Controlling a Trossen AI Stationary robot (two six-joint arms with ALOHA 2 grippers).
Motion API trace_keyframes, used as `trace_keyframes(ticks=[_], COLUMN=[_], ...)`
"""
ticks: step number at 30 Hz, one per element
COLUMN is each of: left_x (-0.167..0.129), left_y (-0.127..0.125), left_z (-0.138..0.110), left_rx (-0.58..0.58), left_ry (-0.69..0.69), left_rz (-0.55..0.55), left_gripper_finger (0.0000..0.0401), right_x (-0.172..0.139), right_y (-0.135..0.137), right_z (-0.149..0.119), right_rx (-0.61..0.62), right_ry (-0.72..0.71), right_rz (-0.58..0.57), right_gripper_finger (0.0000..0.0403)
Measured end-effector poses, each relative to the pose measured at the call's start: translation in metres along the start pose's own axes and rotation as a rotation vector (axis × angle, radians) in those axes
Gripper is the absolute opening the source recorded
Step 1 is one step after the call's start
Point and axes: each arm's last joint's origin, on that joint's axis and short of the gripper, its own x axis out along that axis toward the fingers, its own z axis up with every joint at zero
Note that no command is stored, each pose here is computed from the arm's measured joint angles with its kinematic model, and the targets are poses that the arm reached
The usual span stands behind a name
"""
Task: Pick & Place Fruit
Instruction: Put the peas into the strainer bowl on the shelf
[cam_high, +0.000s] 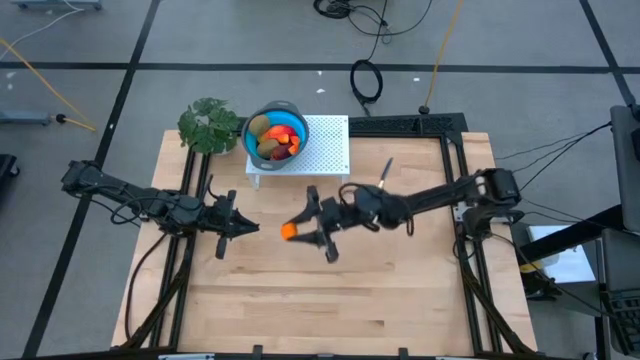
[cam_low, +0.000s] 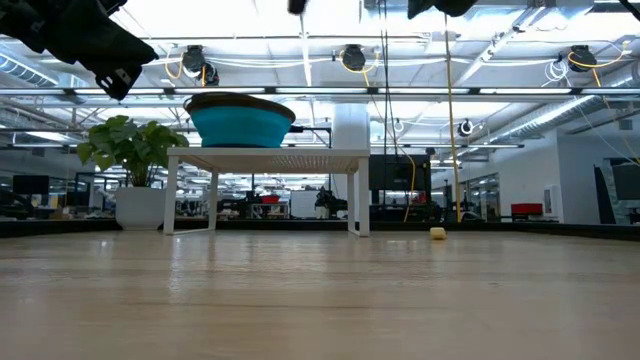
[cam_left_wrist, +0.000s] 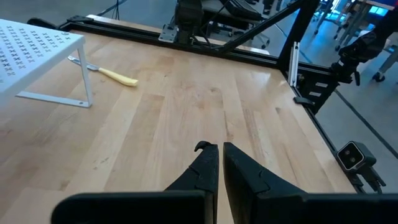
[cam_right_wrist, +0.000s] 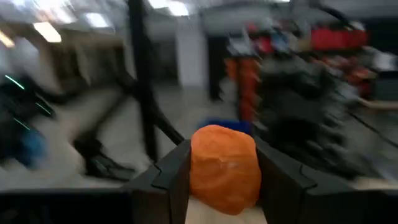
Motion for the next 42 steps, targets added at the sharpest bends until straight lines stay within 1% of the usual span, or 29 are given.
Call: trace_keyframes(ticks=[3, 8, 10, 13, 20, 24, 27, 31, 35, 38, 40, 42], left_x=[0.0, 0.0, 0.0, 0.0, 0.0, 0.0, 0.0, 0.0, 0.0, 0.0, 0.0, 0.0], left_y=[0.0, 0.0, 0.0, 0.0, 0.0, 0.0, 0.0, 0.0, 0.0, 0.002, 0.004, 0.005], left_z=[0.0, 0.002, 0.003, 0.005, 0.008, 0.009, 0.009, 0.009, 0.01, 0.014, 0.016, 0.018], left_rx=[0.011, 0.01, 0.012, 0.006, -0.002, 0.0, 0.002, 0.006, 0.037, 0.05, 0.057, 0.064], left_ry=[-0.001, -0.028, -0.043, -0.065, -0.093, -0.107, -0.107, -0.107, -0.117, -0.148, -0.166, -0.18], left_rz=[0.0, 0.021, 0.03, 0.049, 0.057, 0.054, 0.054, 0.054, 0.065, 0.077, 0.077, 0.077], left_gripper_finger=[0.0021, 0.0021, 0.0021, 0.0021, 0.0021, 0.0021, 0.0021, 0.0021, 0.0021, 0.0021, 0.0021, 0.0021], right_x=[-0.012, -0.036, -0.044, -0.056, -0.074, -0.083, -0.089, -0.095, -0.093, -0.089, -0.085, -0.083], right_y=[-0.016, -0.041, -0.052, -0.067, -0.104, -0.12, -0.13, -0.139, -0.15, -0.16, -0.167, -0.174], right_z=[0.009, 0.028, 0.035, 0.046, 0.058, 0.071, 0.077, 0.084, 0.077, 0.077, 0.079, 0.077], right_rx=[-0.078, -0.195, -0.234, -0.274, -0.309, -0.345, -0.343, -0.351, -0.342, -0.352, -0.365, -0.356], right_ry=[0.115, 0.237, 0.251, 0.252, 0.249, 0.237, 0.231, 0.212, 0.237, 0.231, 0.227, 0.253], right_rz=[-0.099, -0.283, -0.356, -0.435, -0.546, -0.569, -0.576, -0.547, -0.554, -0.507, -0.503, -0.51], right_gripper_finger=[0.0142, 0.0142, 0.0142, 0.0142, 0.0142, 0.0142, 0.0142, 0.0142, 0.0142, 0.0142, 0.0142, 0.0142])
